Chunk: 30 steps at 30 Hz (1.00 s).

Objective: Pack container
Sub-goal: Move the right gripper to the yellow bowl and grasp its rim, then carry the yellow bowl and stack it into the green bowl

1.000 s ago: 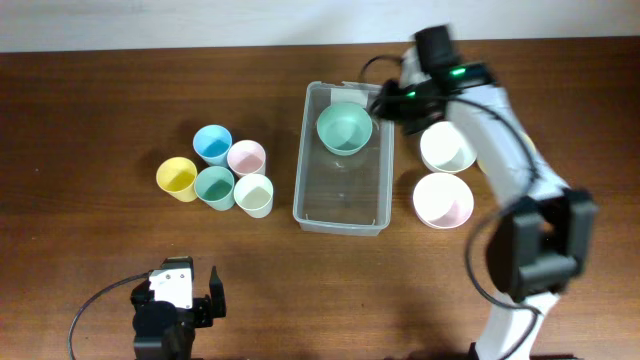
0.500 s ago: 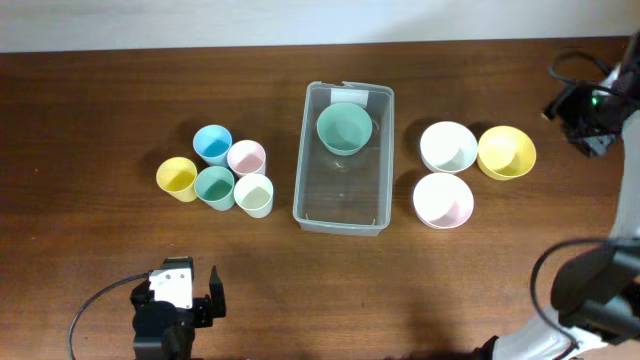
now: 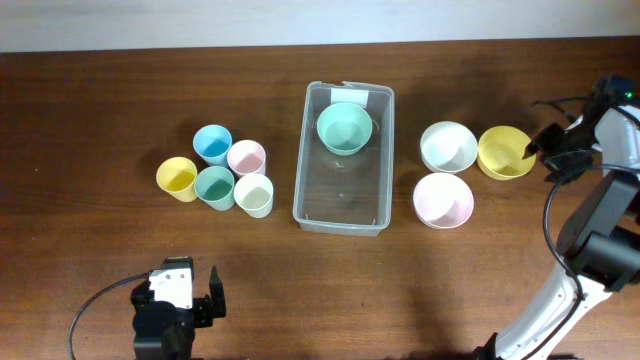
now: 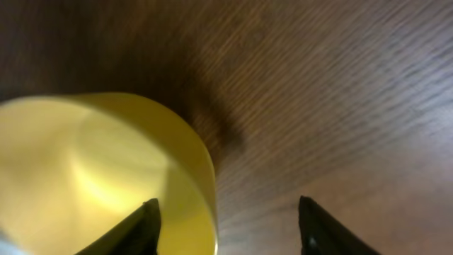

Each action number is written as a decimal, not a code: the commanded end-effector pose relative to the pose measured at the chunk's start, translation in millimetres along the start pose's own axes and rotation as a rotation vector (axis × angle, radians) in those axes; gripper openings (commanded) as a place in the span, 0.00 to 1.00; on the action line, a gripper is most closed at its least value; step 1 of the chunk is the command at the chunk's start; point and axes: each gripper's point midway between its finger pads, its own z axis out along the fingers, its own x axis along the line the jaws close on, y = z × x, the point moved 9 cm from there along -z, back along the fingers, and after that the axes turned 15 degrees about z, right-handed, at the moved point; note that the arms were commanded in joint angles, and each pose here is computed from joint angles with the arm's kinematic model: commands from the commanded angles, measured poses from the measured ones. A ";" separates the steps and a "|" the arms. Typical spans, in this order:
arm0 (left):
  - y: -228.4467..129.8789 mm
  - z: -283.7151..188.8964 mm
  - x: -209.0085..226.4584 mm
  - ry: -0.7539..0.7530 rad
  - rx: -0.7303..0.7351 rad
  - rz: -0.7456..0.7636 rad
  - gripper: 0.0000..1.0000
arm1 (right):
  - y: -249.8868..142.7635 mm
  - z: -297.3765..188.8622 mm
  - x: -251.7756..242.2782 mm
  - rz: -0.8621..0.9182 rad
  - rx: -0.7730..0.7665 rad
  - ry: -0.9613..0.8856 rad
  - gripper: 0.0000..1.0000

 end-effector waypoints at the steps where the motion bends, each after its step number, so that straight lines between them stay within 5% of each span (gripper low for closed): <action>1: -1.0 1.1 -1.8 -0.013 -0.007 0.021 1.00 | 1.0 16.9 1.4 -0.015 0.045 0.029 0.45; 4: -1.0 1.1 -1.8 -0.013 -0.007 0.021 1.00 | 3.5 20.4 3.8 -0.018 0.041 0.049 0.18; 10: -1.0 1.1 -1.8 -0.013 -0.007 0.021 1.00 | 6.4 20.2 5.2 -0.020 0.026 0.064 0.04; 15: -1.0 1.1 -1.8 -0.013 -0.007 0.021 1.00 | 6.9 0.4 0.9 -0.007 0.009 0.073 0.04; 20: -1.0 1.1 -1.8 -0.013 -0.007 0.021 1.00 | -2.3 -74.5 8.6 -0.020 -0.063 0.157 0.04; 26: -1.0 1.1 -1.8 -0.013 -0.007 0.022 1.00 | -68.8 -185.2 52.6 -0.212 -0.097 0.492 0.04; 30: -1.0 1.1 -1.8 -0.013 -0.007 0.021 1.00 | -130.7 -212.4 85.7 -0.388 -0.098 0.563 0.04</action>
